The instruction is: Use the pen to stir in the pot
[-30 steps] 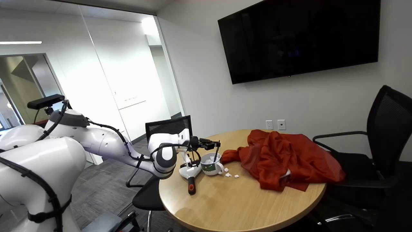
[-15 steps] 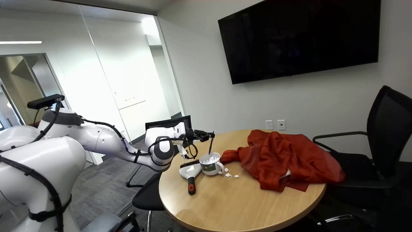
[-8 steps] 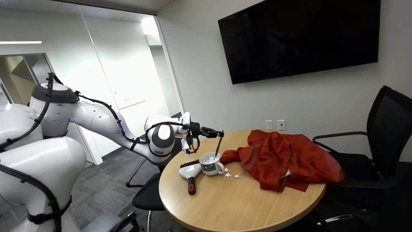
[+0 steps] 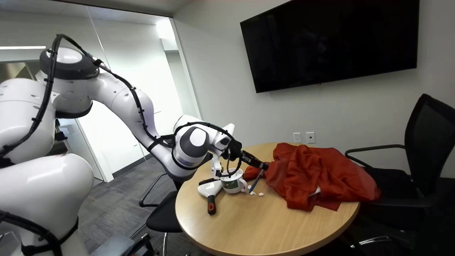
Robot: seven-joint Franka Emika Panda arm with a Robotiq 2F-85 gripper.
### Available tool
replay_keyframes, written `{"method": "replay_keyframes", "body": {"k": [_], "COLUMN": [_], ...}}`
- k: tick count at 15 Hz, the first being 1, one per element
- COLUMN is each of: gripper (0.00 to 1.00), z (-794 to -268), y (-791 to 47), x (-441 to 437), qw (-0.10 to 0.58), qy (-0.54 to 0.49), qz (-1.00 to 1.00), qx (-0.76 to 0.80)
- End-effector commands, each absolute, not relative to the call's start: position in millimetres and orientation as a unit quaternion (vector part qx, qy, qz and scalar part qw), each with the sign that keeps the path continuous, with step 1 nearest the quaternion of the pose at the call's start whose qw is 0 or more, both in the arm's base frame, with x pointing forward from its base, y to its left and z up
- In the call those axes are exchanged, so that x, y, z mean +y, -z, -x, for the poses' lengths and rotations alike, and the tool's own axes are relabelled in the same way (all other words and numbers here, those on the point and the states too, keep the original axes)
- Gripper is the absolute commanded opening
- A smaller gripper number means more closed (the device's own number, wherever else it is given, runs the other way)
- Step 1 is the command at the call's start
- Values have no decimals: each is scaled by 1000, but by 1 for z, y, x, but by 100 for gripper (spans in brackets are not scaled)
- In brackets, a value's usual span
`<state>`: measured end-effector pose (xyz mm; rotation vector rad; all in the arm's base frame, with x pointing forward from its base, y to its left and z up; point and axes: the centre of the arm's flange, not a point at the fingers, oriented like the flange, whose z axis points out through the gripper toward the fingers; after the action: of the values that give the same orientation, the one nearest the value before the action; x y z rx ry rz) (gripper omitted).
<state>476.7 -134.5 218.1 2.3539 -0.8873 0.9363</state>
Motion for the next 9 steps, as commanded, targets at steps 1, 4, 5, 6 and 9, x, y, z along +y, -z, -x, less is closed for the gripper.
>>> {"method": "replay_keyframes", "body": {"k": [1,4,5,6,9], "gripper": [4,4,4,4,4], "z": [-460,-455,-454,-454,-457], "y": [-225,-210,-205,-199,-181], "x": [-174,-184,-183,-181,-171], "qw": [195,174,163,150,110], "qy": [-262,-203,-183,-162,-101], "qz": [-873,-878,-880,-881,-880], "qx": [-361,-397,-408,-419,-452]}}
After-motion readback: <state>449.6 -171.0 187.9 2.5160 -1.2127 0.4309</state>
